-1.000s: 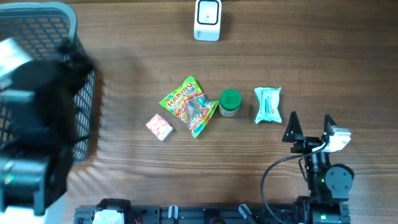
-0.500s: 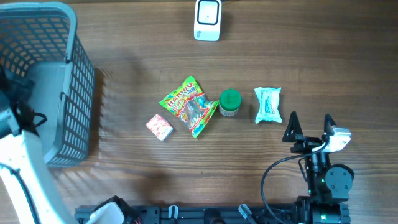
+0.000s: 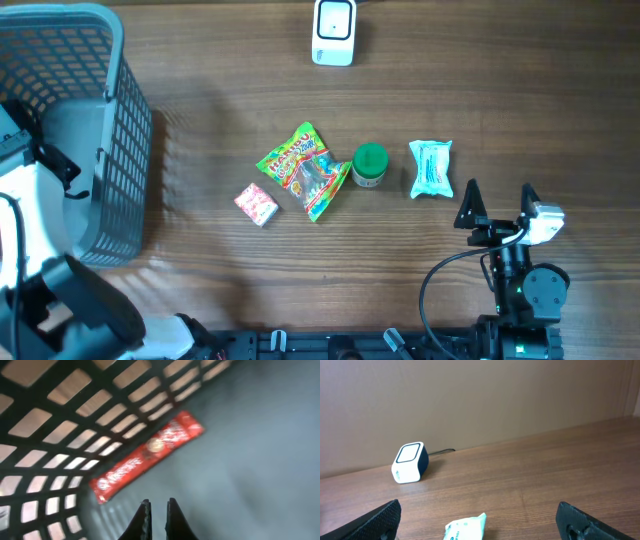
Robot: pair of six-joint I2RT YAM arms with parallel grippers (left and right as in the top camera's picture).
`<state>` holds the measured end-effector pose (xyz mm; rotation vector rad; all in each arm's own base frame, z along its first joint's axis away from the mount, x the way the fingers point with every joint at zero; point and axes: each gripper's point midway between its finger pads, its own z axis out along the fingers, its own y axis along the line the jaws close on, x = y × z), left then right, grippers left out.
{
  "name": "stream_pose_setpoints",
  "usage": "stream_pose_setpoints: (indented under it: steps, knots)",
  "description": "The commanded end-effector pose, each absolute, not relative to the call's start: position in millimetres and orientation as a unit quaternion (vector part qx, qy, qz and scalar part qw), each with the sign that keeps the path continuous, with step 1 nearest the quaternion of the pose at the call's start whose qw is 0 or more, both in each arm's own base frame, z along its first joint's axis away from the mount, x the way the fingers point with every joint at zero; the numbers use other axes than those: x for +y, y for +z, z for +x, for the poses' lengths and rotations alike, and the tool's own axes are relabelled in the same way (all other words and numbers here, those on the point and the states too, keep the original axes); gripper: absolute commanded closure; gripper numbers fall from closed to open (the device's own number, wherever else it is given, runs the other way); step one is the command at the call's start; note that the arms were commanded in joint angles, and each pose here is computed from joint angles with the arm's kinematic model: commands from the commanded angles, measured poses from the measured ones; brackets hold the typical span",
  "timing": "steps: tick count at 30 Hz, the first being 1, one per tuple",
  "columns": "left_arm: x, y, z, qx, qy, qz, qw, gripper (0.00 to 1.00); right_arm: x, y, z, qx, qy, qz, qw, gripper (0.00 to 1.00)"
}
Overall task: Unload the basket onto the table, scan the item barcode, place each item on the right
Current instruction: 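Reach into the basket and grasp the red Nescafe stick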
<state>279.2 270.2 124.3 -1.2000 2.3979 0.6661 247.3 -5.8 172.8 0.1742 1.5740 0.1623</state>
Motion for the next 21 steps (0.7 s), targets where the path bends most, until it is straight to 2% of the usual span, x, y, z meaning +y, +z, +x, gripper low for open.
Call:
stream_pose_setpoints:
  steps: [1, 8, 17, 21]
  knots:
    - [299.4, 102.7, 251.1, 0.819, 0.342, -0.446, 0.119, 0.96, -6.6, 173.2, 247.3, 0.706, 0.067, 0.076, 0.701, 0.0]
    - [310.7, 63.4, 253.6, 0.847, 0.37, -0.377, 0.056, 0.96, -6.6, 173.2, 247.3, 0.706, 0.067, 0.076, 0.701, 0.0]
    - [327.0, 60.3, 268.6, 0.855, 0.399, -0.325, 0.061, 0.96, -6.6, 173.2, 247.3, 0.706, 0.067, 0.076, 0.701, 0.0]
    - [320.2, 39.8, 274.7, 0.882, 0.327, -0.331, 0.078, 0.96, -6.6, 173.2, 247.3, 0.706, 0.067, 0.076, 0.701, 0.0]
